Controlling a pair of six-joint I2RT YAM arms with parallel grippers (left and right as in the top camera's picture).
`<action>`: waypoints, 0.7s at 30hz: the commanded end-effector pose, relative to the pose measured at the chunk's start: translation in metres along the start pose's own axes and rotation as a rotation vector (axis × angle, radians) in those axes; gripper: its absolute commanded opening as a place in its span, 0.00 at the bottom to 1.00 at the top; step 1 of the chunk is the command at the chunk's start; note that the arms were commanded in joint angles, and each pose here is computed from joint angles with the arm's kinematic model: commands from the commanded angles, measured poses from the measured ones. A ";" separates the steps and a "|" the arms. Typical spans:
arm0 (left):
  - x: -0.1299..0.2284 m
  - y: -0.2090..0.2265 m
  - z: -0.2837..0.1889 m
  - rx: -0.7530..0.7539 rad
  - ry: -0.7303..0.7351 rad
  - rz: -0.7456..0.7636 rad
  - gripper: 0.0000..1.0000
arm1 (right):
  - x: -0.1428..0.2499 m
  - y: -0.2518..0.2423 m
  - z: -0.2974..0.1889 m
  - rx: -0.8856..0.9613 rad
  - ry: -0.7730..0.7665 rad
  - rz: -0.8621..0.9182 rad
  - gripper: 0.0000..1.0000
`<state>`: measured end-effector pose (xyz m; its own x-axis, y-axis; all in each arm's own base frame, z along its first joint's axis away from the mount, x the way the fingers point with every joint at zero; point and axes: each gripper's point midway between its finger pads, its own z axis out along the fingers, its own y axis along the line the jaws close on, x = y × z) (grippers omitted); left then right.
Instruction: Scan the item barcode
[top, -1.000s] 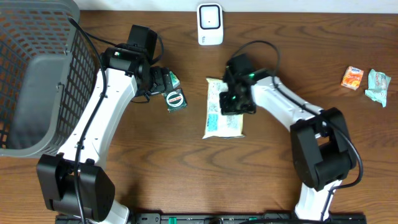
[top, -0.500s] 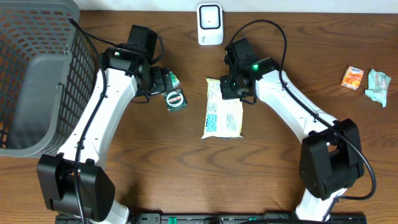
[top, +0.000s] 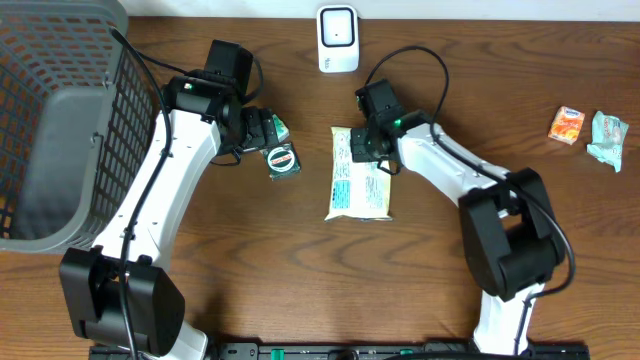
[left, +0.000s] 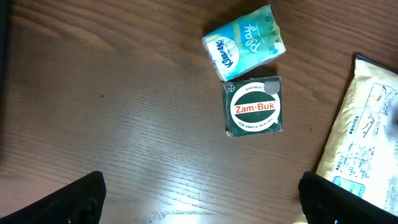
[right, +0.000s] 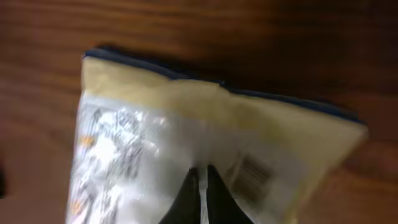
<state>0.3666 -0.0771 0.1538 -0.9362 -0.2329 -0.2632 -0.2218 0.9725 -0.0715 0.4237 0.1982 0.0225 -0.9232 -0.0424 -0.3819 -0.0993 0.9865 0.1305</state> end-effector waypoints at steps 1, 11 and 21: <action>-0.003 0.002 -0.002 -0.009 -0.011 0.002 0.97 | -0.012 -0.020 0.010 0.064 -0.049 0.043 0.01; -0.003 0.002 -0.002 -0.009 -0.011 0.002 0.98 | -0.058 -0.032 -0.043 0.039 -0.022 0.087 0.01; -0.003 0.002 -0.002 -0.009 -0.011 0.002 0.98 | 0.027 0.006 -0.066 -0.085 0.346 -0.026 0.03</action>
<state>0.3667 -0.0770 0.1538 -0.9362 -0.2329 -0.2634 -0.2219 0.9725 -0.0712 0.3947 0.1746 0.0762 -0.9923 -0.0607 -0.1083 -0.0786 0.9825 0.1689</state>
